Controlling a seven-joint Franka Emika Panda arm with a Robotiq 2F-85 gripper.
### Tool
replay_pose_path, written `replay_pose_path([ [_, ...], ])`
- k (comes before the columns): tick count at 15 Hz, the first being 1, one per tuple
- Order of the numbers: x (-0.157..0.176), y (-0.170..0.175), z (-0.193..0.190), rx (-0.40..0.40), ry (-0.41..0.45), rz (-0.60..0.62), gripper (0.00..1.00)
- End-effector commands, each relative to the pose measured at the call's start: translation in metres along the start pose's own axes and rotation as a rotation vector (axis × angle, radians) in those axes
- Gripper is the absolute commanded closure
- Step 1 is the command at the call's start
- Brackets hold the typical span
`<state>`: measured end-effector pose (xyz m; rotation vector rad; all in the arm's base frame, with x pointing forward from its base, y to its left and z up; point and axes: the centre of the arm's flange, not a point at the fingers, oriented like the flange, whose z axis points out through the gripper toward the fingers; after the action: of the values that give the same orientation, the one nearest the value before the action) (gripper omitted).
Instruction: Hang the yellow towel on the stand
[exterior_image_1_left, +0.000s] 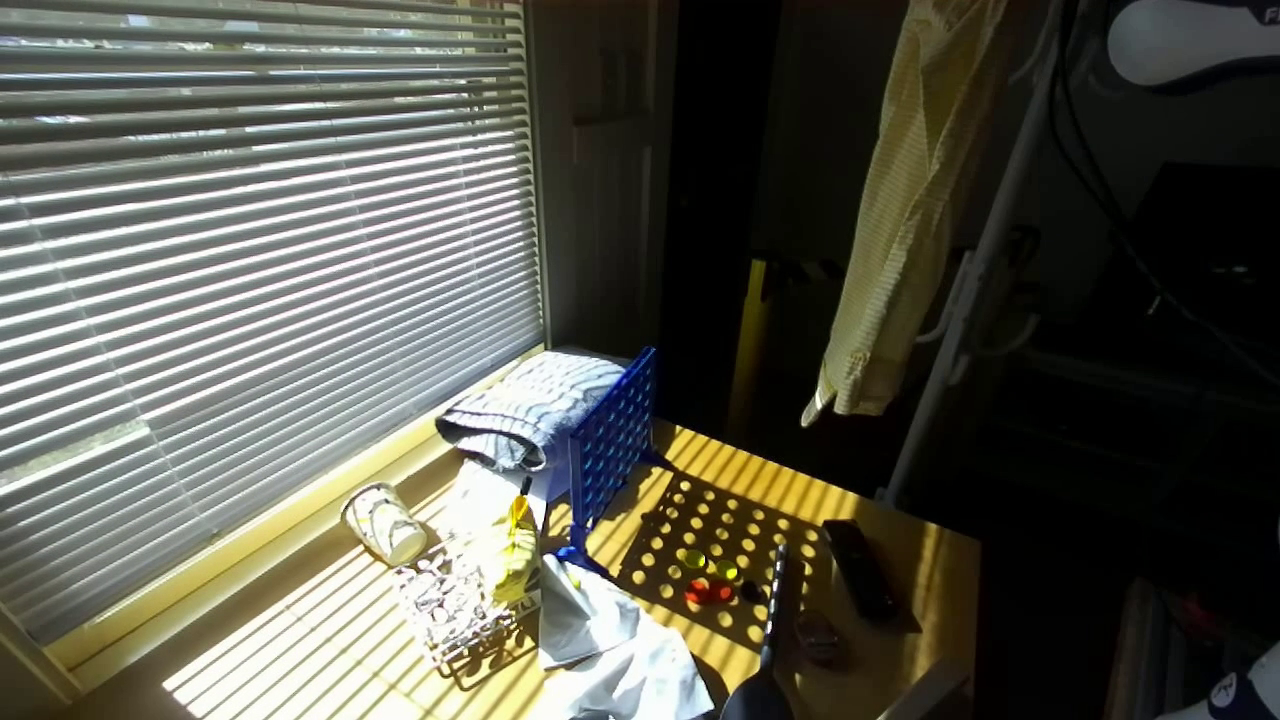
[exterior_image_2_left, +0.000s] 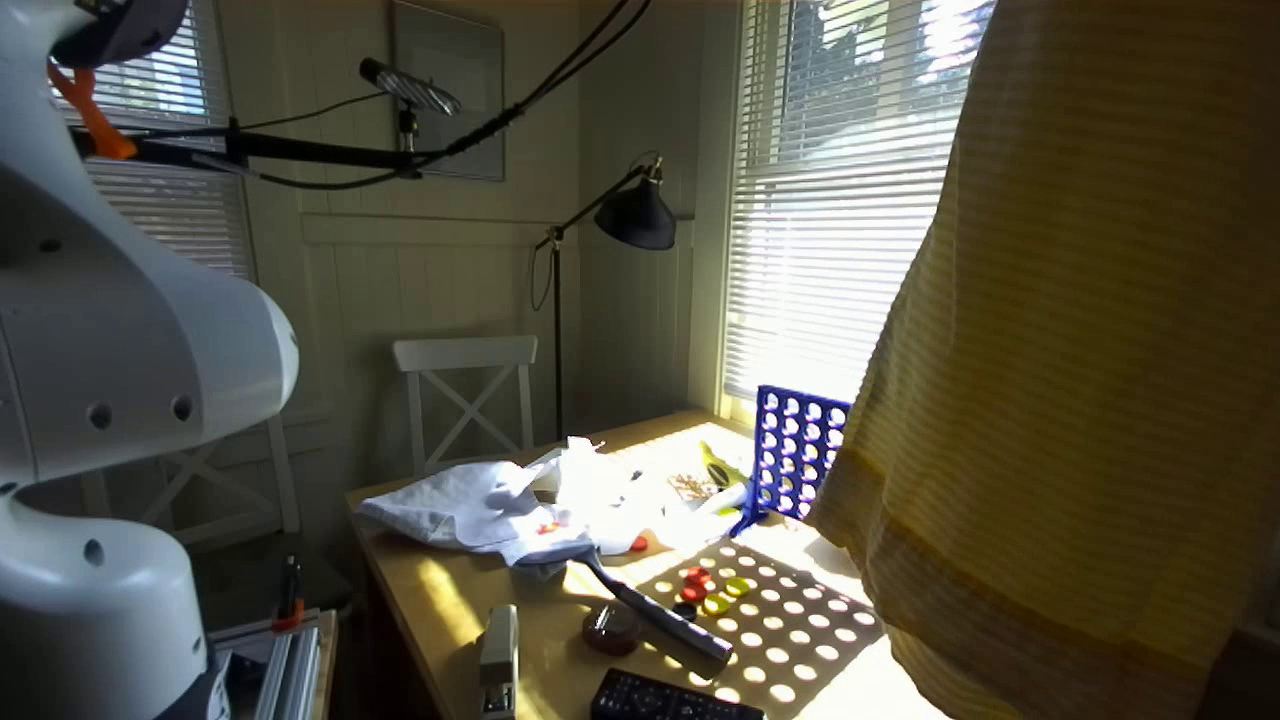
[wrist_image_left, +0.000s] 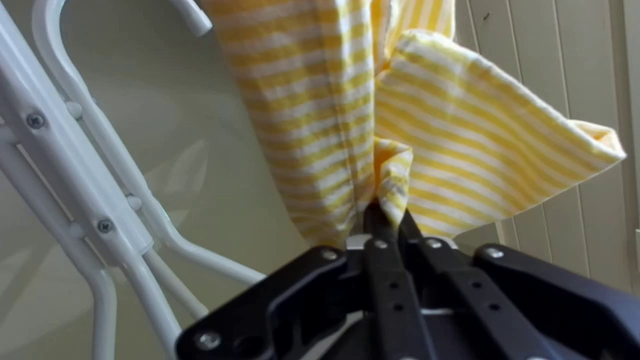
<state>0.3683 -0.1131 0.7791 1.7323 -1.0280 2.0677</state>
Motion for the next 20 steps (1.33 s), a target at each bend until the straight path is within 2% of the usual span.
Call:
replay_pose_path([
  [1,0.025,0.005,-0.016,-0.009,0.104,-0.001,0.99],
  [7,0.057,0.033,-0.032,-0.048,0.217,0.004,0.99],
  [12,0.070,0.064,-0.022,-0.114,0.281,0.028,0.99],
  [16,0.062,0.079,-0.006,-0.128,0.292,0.041,0.99],
  [20,0.044,0.071,0.004,-0.104,0.258,0.042,0.99],
])
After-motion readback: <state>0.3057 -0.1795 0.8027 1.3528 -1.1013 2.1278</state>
